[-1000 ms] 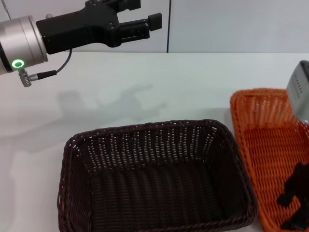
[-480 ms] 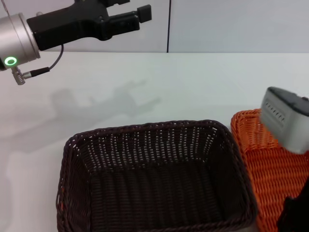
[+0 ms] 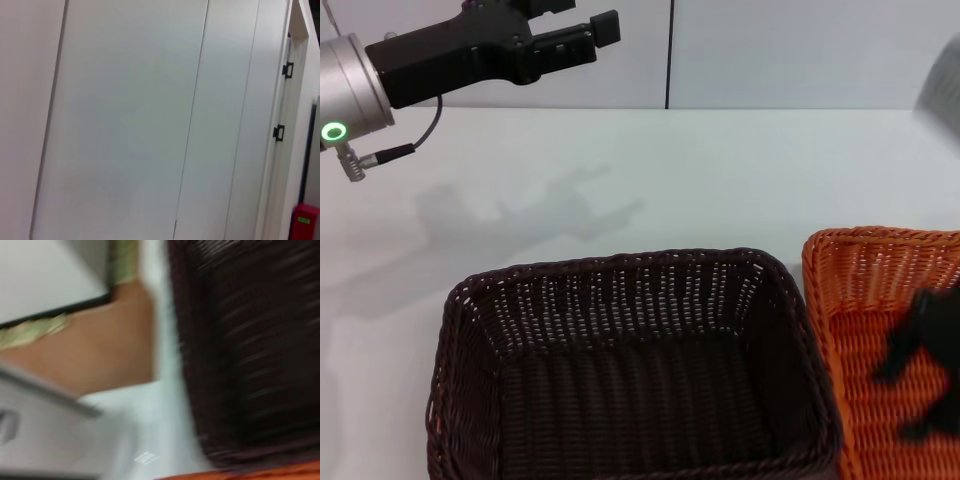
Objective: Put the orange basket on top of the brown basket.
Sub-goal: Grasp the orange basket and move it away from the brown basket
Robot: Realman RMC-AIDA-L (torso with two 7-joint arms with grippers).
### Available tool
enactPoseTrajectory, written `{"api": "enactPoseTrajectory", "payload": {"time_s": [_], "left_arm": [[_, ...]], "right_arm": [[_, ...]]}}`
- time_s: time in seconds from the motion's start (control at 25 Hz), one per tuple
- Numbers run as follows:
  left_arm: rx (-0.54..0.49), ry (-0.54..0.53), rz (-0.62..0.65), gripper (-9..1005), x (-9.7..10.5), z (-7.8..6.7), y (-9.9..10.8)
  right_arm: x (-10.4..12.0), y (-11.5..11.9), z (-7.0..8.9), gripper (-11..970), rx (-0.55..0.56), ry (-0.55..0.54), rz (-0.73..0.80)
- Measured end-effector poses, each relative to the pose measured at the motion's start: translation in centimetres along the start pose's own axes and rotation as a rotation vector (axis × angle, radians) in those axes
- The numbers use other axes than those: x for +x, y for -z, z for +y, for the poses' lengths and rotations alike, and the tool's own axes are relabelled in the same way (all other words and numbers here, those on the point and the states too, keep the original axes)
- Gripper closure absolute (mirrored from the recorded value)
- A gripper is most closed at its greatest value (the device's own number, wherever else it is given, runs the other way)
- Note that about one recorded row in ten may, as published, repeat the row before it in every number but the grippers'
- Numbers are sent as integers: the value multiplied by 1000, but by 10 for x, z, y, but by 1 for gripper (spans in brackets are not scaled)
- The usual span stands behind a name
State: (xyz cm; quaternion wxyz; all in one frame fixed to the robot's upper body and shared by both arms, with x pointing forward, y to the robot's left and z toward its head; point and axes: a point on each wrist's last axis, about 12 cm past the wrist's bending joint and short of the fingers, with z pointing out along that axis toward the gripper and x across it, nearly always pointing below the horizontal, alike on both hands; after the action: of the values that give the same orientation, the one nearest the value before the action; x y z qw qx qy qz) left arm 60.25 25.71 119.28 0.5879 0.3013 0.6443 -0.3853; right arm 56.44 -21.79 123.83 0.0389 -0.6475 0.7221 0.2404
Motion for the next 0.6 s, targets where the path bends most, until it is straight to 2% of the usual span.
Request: {"api": "enactPoseTrajectory", "payload": {"time_s": [0.16, 0.32, 0.4, 0.52, 0.6], "left_arm": [[-12, -5, -13, 154, -1, 2, 2], [-21, 11, -25, 154, 0, 3, 3], [-21, 19, -28, 154, 1, 3, 3], [-19, 25, -32, 154, 2, 4, 2], [-16, 27, -33, 154, 2, 4, 1]], "right_arm": [[9, 38, -13, 299, 249, -52, -58], [19, 52, -33, 301, 483, -111, 22], [21, 50, -37, 307, 501, -120, 38], [26, 40, -54, 315, 558, -151, 98], [27, 33, -59, 321, 557, -147, 104]]}}
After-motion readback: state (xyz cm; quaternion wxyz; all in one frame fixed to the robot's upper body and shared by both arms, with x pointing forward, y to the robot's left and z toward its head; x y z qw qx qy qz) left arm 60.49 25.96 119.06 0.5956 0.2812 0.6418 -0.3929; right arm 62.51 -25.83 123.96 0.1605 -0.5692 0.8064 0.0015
